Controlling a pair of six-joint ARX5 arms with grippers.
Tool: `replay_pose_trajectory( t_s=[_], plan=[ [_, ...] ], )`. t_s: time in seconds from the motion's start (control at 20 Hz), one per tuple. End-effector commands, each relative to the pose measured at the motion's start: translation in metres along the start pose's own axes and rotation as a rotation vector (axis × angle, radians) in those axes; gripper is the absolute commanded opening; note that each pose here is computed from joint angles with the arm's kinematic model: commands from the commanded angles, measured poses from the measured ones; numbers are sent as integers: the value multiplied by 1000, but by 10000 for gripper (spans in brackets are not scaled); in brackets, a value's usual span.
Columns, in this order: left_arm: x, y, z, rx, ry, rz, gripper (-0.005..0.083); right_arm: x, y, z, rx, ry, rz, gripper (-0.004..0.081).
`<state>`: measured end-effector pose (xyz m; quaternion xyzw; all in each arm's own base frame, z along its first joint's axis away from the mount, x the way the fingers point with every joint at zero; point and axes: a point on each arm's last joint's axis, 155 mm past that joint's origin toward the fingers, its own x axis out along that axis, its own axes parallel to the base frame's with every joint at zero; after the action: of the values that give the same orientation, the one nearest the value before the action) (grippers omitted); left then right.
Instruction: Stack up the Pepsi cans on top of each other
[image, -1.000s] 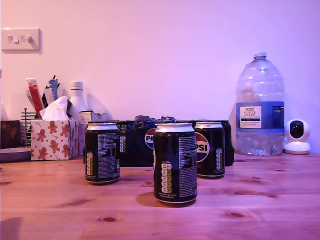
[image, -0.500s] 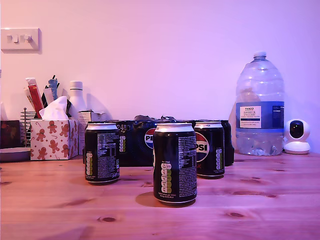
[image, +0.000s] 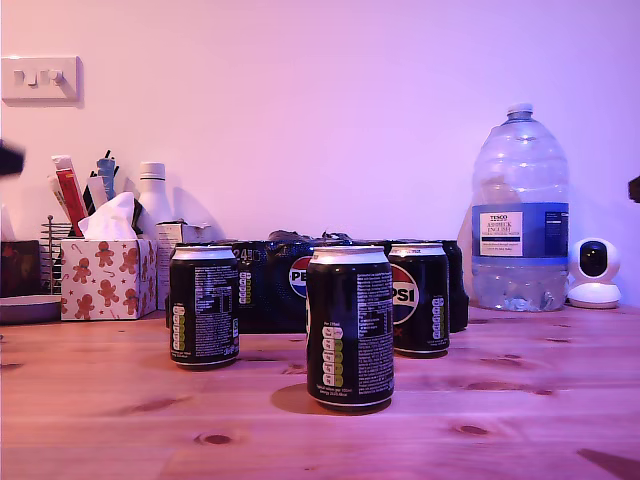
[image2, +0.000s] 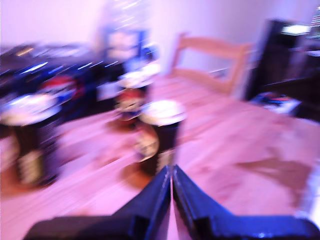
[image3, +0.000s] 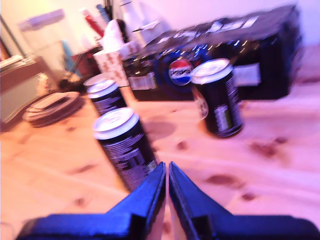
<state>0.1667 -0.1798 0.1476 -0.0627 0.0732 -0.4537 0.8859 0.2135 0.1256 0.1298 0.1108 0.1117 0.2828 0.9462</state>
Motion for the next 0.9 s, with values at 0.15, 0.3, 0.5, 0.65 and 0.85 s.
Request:
replay_pose_trajectory(
  t_s=[0.15,0.3,0.5,0.65,0.85],
  plan=[
    [3,-3,-4,8,-3,-7,101,1,16,-7,-1,20,67,26],
    [3,-2,0,15,-19,9,341,1,22,-9,-6,27,91,85],
    [5,-3,10,29,-59,21,561,1,27,-10,-9,34,108,94],
    [9,-2,1,17,-20,29,610,1,27,-11,-9,37,108,94],
    [16,0,4,30,-22,40,610,1,23,-10,-10,31,84,94]
  ],
)
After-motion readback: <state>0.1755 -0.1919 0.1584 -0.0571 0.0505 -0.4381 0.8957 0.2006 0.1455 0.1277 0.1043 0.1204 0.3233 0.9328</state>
